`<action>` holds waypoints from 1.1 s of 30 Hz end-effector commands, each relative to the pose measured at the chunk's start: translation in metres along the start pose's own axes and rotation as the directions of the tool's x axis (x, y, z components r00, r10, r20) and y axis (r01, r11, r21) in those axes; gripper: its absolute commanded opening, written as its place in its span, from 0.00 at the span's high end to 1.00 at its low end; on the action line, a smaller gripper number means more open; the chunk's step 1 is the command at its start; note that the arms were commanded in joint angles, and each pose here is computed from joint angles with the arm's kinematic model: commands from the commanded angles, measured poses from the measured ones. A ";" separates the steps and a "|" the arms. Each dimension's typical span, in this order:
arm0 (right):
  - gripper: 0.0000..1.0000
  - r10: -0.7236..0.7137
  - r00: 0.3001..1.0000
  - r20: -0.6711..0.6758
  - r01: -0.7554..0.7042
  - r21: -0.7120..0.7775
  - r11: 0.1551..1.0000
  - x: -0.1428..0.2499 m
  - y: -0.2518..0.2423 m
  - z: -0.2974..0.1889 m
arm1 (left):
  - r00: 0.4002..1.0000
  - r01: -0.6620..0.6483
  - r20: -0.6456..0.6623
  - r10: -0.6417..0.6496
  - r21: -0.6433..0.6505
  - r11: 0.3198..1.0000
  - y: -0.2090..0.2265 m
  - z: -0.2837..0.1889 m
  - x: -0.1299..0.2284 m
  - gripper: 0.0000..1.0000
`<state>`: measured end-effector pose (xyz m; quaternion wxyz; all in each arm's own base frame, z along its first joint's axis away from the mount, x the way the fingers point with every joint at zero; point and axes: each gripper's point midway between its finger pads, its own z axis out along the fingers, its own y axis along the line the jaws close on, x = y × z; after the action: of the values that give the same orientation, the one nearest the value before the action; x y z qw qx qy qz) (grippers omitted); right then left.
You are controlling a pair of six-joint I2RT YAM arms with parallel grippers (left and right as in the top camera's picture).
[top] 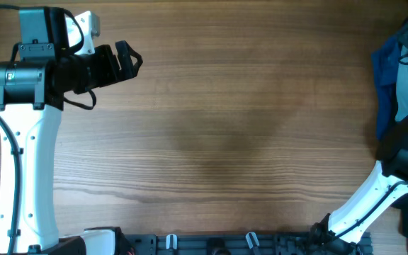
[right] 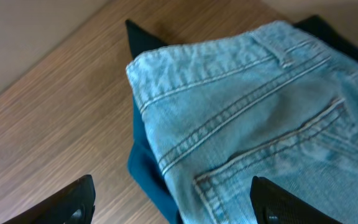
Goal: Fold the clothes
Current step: 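Reach the right gripper to the clothes pile and grasp the light-blue jeans, then pull the jeans onto the table center and grasp the waistband with the left gripper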
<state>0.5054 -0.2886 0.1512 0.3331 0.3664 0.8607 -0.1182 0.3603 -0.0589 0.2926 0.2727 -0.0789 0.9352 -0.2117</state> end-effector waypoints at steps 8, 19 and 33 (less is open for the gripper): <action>0.79 -0.001 1.000 -0.021 0.004 0.128 0.992 0.018 -0.016 0.036 | 0.999 -0.030 0.011 0.030 0.023 0.999 -0.008 -0.006 -0.002 0.00; 0.96 -0.014 0.977 0.212 0.076 -0.287 0.955 -0.061 0.055 -0.162 | 1.000 -0.021 0.017 0.022 -0.044 0.999 0.006 -0.009 -0.002 0.09; 0.96 -0.646 0.749 0.150 0.493 -0.778 0.391 0.215 0.314 -0.315 | 0.903 -0.002 0.427 0.054 -0.123 0.992 0.008 -0.172 -0.004 0.05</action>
<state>0.4875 0.1020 0.2859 0.3618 -0.0319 0.9200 0.1475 0.2898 0.0055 0.4101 0.4477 -0.1323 0.8710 -0.1532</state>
